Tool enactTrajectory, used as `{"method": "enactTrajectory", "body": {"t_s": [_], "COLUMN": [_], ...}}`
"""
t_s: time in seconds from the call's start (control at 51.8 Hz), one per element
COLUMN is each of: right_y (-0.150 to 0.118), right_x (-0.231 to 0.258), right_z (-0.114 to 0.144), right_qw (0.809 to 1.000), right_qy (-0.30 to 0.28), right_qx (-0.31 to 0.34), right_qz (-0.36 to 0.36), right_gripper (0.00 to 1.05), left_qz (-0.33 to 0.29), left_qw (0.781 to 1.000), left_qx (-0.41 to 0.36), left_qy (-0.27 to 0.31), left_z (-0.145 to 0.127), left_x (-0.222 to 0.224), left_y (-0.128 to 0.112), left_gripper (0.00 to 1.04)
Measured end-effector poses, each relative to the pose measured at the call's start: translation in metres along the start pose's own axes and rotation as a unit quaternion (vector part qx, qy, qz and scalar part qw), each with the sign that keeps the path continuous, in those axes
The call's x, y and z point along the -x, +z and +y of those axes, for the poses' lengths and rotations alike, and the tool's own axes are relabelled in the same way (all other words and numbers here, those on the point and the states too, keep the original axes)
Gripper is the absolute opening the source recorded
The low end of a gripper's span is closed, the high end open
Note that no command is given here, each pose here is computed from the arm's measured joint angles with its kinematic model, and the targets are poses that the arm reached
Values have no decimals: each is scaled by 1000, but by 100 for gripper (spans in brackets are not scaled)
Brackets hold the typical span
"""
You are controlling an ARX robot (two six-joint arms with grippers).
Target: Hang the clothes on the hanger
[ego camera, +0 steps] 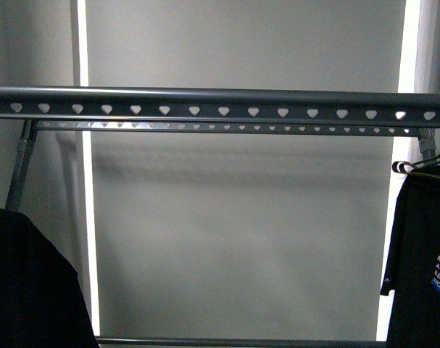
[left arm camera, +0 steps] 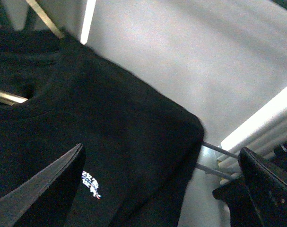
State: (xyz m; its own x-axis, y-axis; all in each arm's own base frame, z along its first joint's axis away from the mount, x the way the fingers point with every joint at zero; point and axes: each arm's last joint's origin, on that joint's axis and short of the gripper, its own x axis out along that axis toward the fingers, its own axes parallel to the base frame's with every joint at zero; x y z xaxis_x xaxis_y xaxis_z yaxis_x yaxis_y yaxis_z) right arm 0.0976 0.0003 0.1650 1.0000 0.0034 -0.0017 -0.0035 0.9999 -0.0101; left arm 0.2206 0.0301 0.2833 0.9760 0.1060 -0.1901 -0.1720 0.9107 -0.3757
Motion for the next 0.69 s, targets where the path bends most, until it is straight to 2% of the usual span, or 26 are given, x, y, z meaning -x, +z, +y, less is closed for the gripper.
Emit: {"method": "enactTrajectory", "body": {"t_s": [0.135, 0.193, 0.424, 0.598, 0.694], "right_y": [0, 0, 0, 0, 0], "right_x": [0, 0, 0, 0, 0], "right_z": [0, 0, 0, 0, 0], "right_qw": [1000, 1000, 1000, 1000, 1000], "right_qy": [0, 0, 0, 0, 0], "right_qx": [0, 0, 0, 0, 0], "right_qz": [0, 0, 0, 0, 0], "right_gripper": [97, 97, 97, 97, 97], "left_qz": [41, 37, 9, 6, 7], "left_qw": [991, 985, 980, 982, 982], "left_qx": [93, 126, 164, 166, 163], "left_qy": [82, 109, 111, 91, 99], "left_z": [6, 7, -9, -34, -40], "left_x": [-46, -73, -105, -116, -121], "left_y": [8, 10, 19, 22, 21], "left_gripper": [98, 98, 98, 98, 98]}}
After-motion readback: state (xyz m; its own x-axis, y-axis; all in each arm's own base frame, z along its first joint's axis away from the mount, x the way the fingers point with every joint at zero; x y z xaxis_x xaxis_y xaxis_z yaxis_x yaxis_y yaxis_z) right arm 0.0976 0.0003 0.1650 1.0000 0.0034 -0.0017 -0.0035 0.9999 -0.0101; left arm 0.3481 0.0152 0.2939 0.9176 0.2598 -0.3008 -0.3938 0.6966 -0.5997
